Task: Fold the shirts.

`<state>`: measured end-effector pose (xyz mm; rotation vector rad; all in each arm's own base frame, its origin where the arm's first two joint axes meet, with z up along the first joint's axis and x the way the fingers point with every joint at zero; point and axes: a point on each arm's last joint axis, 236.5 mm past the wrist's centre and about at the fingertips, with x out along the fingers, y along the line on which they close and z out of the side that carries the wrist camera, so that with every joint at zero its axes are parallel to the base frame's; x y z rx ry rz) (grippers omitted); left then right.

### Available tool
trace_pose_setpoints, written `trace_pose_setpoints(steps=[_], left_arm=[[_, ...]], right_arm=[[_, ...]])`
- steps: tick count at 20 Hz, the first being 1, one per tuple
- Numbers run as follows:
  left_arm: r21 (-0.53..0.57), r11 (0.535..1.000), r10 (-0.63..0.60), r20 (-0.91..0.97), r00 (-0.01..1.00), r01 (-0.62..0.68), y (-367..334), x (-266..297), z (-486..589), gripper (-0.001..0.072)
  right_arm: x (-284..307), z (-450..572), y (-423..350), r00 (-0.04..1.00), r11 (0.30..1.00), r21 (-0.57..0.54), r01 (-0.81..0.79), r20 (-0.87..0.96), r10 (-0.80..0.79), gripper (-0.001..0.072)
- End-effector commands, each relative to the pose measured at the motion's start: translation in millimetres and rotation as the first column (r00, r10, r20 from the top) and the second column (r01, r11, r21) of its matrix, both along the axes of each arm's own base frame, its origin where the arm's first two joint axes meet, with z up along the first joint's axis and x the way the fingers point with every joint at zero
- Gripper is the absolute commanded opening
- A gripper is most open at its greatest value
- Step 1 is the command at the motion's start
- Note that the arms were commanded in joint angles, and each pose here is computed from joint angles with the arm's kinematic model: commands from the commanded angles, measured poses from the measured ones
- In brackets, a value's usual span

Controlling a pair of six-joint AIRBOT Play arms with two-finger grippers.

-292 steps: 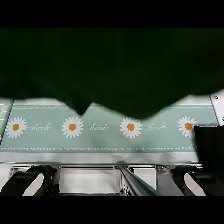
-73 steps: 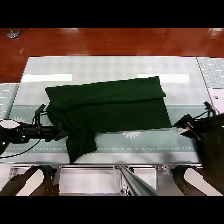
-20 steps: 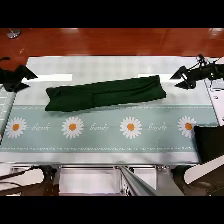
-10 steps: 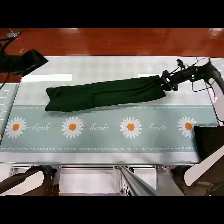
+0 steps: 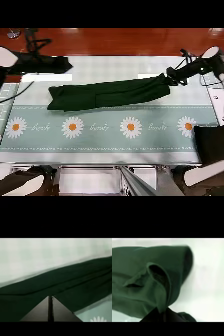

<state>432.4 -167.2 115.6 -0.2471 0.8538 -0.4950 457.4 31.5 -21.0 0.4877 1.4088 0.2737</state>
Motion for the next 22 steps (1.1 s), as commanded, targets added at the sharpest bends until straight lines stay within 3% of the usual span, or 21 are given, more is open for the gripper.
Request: trace_pose_setpoints(steps=[1, 6, 11, 14, 18, 22], left_arm=[[0.062, 0.981, -0.185, -0.004, 0.983, 0.184, -60, -28, -16, 0.0024], [0.056, 0.961, -0.264, -0.095, 0.960, 0.270, -159, -54, -64, 0.0024], [0.039, 0.914, -0.391, -0.182, 0.902, 0.404, -258, -85, -116, 0.0025], [-0.145, 0.912, -0.409, -0.328, 0.852, 0.383, -307, -118, -145, 0.0025], [-0.220, 0.895, -0.446, -0.471, 0.761, 0.388, -338, -170, -189, 0.0025], [-0.333, 0.859, -0.508, -0.465, 0.725, 0.388, -364, -187, -173, 0.0025]], right_arm=[[-42, 50, -16, 0.992, 0.995, -0.098, 0.021, 0.123, -0.009, 0.0018], [-139, 92, -1, 0.977, 0.993, -0.089, 0.076, 0.205, -0.057, 0.0018], [-179, 138, 34, 0.940, 0.995, 0.027, 0.093, 0.327, -0.097, 0.0018], [-185, 147, 41, 0.935, 0.996, 0.046, 0.078, 0.343, -0.089, 0.0018], [-181, 150, 51, 0.926, 0.998, 0.048, 0.048, 0.373, -0.062, 0.0018], [-182, 153, 74, 0.916, 0.999, 0.046, -0.020, 0.401, 0.000, 0.0018]])
